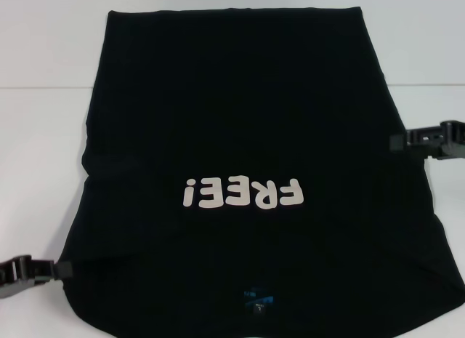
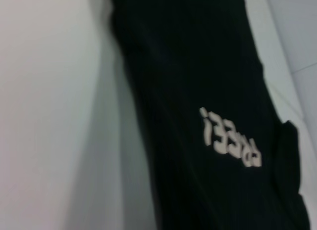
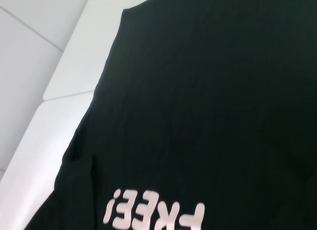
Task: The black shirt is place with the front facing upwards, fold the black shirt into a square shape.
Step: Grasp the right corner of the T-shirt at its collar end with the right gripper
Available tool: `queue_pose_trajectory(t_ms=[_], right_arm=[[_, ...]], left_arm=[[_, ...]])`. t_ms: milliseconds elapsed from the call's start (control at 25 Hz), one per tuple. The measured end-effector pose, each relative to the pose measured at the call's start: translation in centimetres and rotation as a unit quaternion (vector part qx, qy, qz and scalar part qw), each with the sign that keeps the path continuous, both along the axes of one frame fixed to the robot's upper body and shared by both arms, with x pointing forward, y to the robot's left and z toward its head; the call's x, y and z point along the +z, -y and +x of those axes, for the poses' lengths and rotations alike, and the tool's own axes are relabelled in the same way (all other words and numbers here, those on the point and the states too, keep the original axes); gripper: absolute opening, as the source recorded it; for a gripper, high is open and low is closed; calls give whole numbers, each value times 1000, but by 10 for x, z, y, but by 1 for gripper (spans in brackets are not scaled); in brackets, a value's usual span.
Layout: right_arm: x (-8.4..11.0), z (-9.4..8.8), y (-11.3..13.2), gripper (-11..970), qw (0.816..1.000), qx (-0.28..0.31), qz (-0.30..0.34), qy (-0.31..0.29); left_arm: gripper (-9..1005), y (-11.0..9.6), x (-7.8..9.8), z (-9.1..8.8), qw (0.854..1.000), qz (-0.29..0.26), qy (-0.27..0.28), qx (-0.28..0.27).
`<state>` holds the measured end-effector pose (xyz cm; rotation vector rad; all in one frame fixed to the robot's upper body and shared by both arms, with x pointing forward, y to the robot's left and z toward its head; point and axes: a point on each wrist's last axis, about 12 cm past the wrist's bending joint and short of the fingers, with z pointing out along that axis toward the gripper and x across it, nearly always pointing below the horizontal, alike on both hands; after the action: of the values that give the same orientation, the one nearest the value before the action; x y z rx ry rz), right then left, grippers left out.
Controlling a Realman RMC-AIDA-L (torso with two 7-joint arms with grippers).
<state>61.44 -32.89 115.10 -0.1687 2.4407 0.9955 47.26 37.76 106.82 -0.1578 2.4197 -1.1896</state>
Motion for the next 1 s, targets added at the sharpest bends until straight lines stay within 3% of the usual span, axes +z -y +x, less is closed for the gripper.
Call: queue_pose_trajectory(t_ms=[320,600,1000], right_arm=[[1,-26,22,746,999,36,1,-34],[-10,-53,51,745,990,9,-50,-131],[-35,-62,39,742,981,26,-92,-166]], left_arm=[[-2,3,10,12,999,-36,32,-18],[-1,4,9,27,999,-21,31,4],[-1,7,8,37,999,-16,32,12]])
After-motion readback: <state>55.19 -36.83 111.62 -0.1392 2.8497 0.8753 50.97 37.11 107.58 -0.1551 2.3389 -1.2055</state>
